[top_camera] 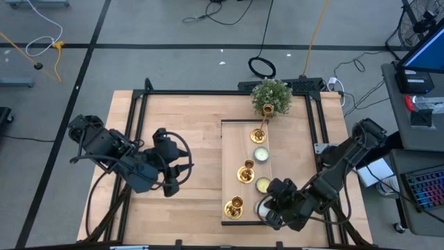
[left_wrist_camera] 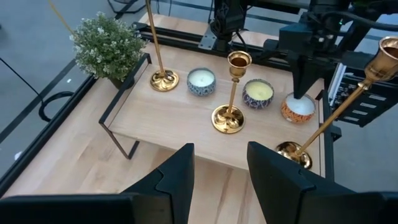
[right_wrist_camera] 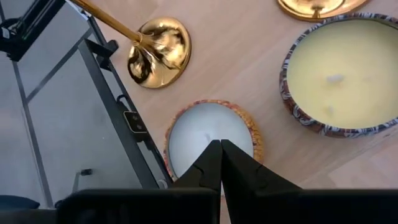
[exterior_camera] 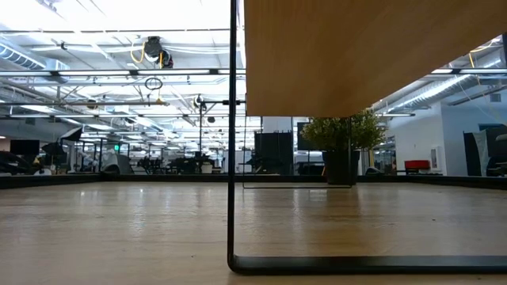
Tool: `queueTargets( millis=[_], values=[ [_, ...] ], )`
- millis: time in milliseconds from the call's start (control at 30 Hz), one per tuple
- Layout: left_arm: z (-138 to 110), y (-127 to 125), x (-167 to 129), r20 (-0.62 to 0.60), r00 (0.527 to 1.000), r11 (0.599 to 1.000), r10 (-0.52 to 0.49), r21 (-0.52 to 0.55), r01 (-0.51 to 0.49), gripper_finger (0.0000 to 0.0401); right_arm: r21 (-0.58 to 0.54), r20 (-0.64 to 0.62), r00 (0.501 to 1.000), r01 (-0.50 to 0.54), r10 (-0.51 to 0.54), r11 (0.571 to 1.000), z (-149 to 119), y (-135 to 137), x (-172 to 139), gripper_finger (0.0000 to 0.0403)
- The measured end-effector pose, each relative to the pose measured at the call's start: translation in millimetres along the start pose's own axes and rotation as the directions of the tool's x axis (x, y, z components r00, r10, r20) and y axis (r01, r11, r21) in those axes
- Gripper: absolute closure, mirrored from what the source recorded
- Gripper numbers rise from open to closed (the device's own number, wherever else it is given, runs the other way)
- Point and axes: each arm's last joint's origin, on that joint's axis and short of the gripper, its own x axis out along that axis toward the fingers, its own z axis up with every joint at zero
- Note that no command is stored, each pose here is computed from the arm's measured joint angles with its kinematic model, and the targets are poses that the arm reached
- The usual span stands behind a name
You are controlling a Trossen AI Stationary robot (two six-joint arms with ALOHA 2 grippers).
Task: Pick & Place candle stick holders
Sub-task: Put the orange patterned scented candle on the shelf
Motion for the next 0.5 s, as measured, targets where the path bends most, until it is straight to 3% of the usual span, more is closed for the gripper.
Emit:
queueTargets(
  millis=[500],
  values=[
    [0, 2, 1, -0.002, 1.000, 1.000, 0.015, 0.004, -0.015, 0.0249, -0.034, 0.090, 0.996, 0.011, -0.008, 0.999, 12, 0, 3, 0.0403]
  ],
)
